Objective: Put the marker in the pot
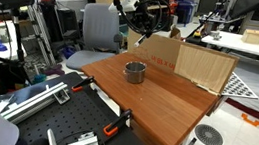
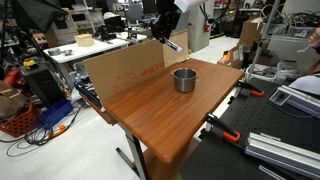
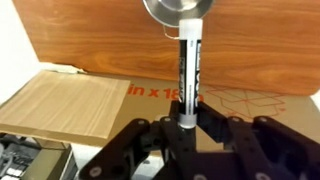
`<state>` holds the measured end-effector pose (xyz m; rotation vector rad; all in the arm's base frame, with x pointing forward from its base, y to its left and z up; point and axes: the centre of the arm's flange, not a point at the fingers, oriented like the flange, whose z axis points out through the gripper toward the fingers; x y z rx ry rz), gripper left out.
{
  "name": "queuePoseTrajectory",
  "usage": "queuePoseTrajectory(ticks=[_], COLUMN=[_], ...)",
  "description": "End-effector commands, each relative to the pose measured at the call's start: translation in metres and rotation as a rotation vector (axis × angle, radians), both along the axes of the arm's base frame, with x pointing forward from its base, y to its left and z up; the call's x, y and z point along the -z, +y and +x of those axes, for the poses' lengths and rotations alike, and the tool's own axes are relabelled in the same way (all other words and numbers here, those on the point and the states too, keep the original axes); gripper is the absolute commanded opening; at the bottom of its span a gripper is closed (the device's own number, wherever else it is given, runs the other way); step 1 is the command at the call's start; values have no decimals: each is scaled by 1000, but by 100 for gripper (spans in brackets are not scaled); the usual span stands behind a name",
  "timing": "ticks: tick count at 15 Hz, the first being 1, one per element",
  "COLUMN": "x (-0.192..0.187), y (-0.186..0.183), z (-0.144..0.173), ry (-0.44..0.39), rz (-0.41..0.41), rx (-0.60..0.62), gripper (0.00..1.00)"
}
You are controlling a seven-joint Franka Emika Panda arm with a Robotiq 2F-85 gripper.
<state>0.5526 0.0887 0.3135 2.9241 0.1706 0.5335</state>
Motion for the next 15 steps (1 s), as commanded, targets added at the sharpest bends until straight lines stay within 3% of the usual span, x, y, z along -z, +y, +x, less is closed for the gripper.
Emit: queuePoseTrajectory(ticks=[1,15], x=[11,65], y=[2,1], z=[-14,-44], ry=[-72,-101], rz=[-16,-70], rx=[22,21], gripper=[6,6])
